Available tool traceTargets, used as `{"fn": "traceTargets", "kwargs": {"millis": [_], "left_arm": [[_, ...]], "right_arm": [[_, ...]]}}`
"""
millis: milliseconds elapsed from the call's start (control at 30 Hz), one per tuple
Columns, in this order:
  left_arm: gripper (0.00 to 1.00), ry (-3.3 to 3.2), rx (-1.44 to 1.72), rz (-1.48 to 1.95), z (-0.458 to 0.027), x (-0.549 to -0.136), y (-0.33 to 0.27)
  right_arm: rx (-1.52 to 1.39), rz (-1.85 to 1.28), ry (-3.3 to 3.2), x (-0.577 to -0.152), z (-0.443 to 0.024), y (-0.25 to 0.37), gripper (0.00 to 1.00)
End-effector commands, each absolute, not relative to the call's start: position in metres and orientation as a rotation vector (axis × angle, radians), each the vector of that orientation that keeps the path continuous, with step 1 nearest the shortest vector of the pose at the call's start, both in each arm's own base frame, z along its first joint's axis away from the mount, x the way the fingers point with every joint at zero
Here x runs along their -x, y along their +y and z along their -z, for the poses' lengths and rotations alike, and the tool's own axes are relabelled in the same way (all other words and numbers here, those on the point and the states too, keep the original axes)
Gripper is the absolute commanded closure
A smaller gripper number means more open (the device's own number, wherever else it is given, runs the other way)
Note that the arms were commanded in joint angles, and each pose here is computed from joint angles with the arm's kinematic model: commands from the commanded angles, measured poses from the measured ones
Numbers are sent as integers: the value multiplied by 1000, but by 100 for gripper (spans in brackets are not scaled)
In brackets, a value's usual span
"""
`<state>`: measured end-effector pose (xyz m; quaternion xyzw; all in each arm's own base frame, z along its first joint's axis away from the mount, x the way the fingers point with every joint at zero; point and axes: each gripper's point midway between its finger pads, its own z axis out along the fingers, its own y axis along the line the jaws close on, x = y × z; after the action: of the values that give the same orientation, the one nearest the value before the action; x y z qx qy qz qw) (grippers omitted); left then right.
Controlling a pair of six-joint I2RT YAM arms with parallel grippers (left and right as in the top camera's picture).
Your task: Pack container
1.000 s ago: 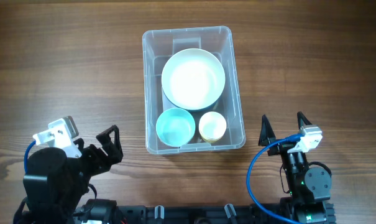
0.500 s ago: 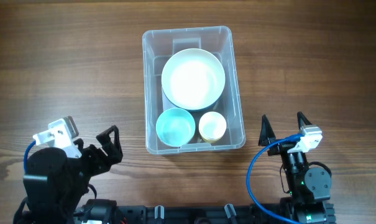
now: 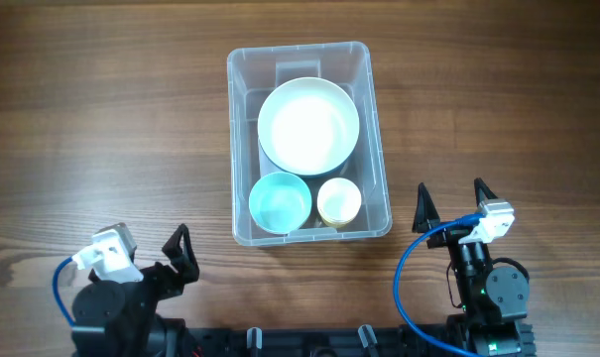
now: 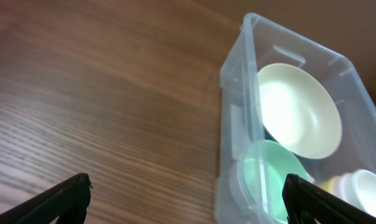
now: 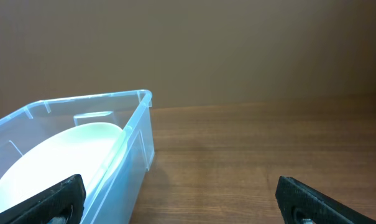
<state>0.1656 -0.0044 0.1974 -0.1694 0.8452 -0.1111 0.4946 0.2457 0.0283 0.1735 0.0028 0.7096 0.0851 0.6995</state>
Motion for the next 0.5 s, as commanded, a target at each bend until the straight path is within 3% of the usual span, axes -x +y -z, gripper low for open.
{"fn": "traceTargets", "kwargs": {"millis": [0, 267, 467], "left_arm": [[0, 1974, 394, 244, -174, -179, 0], [0, 1681, 201, 188, -187, -231, -4], [0, 1552, 138, 132, -190, -244, -2]], "right_arm": [[23, -192, 1572, -245, -176, 32, 0], [22, -192, 1571, -245, -176, 32, 0], [23, -193, 1571, -245, -176, 32, 0]]}}
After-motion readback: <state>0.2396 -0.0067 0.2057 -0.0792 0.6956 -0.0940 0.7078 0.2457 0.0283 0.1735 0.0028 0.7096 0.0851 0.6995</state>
